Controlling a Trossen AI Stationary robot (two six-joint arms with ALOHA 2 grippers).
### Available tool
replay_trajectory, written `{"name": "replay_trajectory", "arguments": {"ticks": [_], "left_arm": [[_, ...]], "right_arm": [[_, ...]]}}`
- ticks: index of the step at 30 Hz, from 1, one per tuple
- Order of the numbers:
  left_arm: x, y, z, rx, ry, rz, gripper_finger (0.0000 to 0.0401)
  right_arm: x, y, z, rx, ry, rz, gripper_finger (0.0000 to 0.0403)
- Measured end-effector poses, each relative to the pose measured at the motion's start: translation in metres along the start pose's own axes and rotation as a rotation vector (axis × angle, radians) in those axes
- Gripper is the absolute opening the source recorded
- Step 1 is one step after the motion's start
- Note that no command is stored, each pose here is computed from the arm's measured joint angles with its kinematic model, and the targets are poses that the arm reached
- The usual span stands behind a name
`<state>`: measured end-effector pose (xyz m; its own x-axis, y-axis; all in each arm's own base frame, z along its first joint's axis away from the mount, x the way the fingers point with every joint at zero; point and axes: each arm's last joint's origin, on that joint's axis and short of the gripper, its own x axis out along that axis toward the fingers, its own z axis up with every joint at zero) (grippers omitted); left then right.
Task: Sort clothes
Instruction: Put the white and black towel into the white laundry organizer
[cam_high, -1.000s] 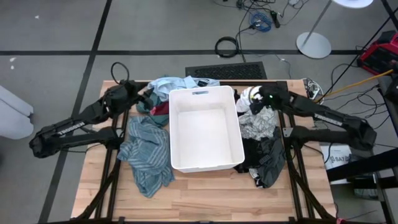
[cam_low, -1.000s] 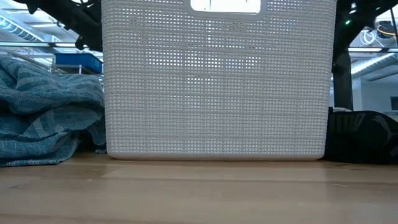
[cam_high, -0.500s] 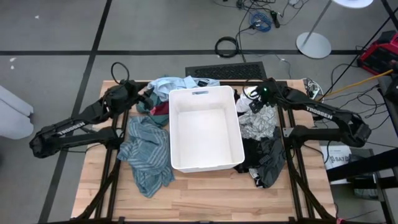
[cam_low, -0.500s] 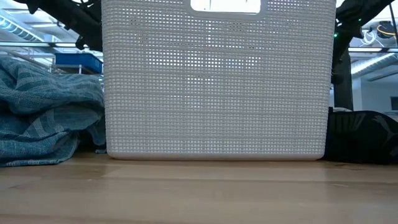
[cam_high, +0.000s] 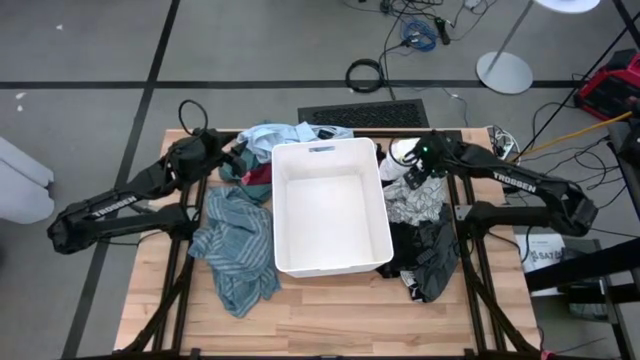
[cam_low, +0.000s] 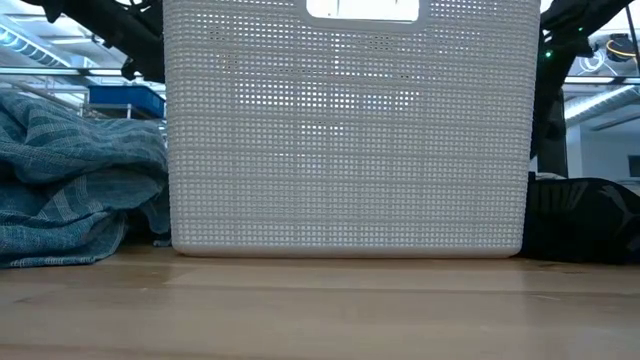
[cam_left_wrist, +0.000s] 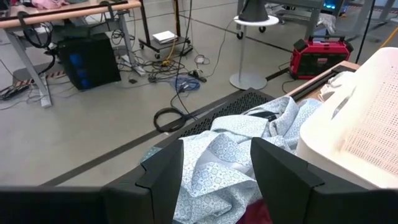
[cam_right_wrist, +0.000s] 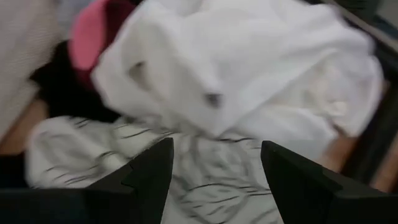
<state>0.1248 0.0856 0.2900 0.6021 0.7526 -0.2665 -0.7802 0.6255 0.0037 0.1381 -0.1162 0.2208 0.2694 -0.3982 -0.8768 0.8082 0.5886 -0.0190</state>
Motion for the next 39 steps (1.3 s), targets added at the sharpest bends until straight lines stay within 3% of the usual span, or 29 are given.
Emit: {"name": "replay_trajectory", "arguments": {"ticks": [5,9,14,20,24,31,39], "left_arm": [[0.0,0.0,-0.001,0.003,0.009,0.001,0.0198],[0.0,0.0,-0.001,0.006,0.006,0.001,0.0198],[0.0,0.0,-0.001,0.006,0.006,0.0,0.0198],[0.0,0.0,-0.001,0.007,0.006,0.0,0.0198],[0.0,0.0,-0.001,0.007,0.007,0.0,0.0198],[0.0,0.0,-0.001,0.009,0.007,0.0,0.0198],[0.0,0.0,-0.001,0.009,0.007,0.0,0.0198]], "right_arm": [[-0.003,0.017,-0.004,-0.096,0.013,0.108,0.0231],[-0.005,0.027,-0.008,-0.152,0.012,0.127,0.0231],[0.001,0.029,-0.01,-0.152,0.034,0.006,0.0231],[0.016,0.033,-0.01,-0.16,0.105,-0.023,0.0221],[0.025,0.034,-0.01,-0.167,0.146,-0.041,0.0172],[0.026,0.035,-0.01,-0.174,0.154,-0.043,0.0024],[0.025,0.034,-0.01,-0.174,0.147,-0.04,0.0007]]}}
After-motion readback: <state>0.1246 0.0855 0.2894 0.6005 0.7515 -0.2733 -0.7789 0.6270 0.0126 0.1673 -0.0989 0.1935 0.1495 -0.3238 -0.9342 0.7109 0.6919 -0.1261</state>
